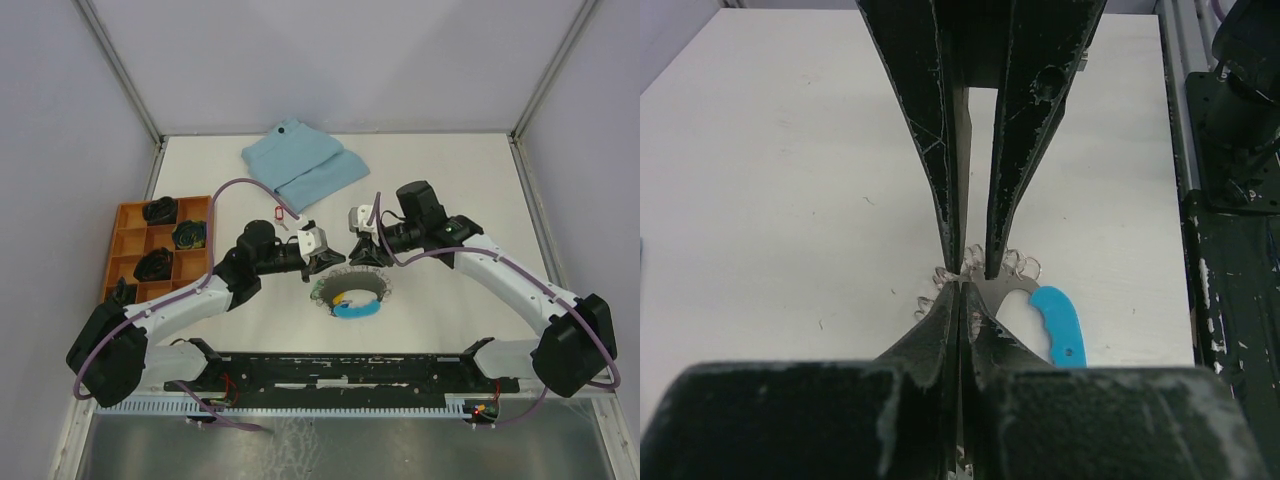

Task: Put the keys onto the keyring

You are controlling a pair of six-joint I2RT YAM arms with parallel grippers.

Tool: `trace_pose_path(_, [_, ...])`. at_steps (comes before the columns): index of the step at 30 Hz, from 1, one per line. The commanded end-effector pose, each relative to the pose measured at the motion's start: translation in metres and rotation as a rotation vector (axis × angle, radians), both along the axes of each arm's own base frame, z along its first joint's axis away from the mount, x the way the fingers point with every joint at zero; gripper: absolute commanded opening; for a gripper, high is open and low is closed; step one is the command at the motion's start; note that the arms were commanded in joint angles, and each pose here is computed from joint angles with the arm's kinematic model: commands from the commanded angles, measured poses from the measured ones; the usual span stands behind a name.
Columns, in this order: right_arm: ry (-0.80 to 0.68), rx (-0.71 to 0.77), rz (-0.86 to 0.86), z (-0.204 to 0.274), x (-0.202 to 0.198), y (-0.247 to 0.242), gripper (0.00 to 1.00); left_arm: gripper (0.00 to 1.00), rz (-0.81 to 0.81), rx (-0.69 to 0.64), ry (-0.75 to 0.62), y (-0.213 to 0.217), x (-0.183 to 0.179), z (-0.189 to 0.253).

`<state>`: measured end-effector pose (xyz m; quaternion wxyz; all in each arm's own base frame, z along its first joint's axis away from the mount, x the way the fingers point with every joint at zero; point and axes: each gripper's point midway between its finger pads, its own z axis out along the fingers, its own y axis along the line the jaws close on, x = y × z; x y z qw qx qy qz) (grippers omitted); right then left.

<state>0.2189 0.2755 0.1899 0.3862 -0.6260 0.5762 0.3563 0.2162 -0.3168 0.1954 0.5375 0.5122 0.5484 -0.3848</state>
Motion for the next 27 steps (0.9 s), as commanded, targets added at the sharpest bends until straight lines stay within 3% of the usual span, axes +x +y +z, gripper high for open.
trace_pose_path(1, [-0.012,0.013,-0.033,0.014,0.006,0.004,0.24,0.03,-0.02,-0.051,-0.069,-0.004,0.0,0.028])
trace_pose_path(6, [-0.022,-0.048,-0.099,0.003,0.006,-0.004,0.27,0.05,0.12,-0.039,0.023,0.008,0.012,0.004])
trace_pose_path(12, [0.021,-0.084,-0.148,-0.029,-0.006,0.012,0.3,0.28,0.382,-0.005,0.3,0.037,0.035,-0.049])
trace_pose_path(17, [0.043,-0.148,-0.201,-0.061,-0.017,0.025,0.35,0.45,0.485,-0.047,0.536,0.06,0.032,-0.082])
trace_pose_path(20, [0.049,-0.172,-0.252,-0.082,-0.021,0.035,0.43,0.51,0.526,-0.055,0.603,0.068,0.027,-0.097])
trace_pose_path(27, [-0.052,-0.277,-0.346,-0.123,-0.029,0.052,0.51,0.59,0.656,-0.103,0.726,0.091,0.047,-0.111])
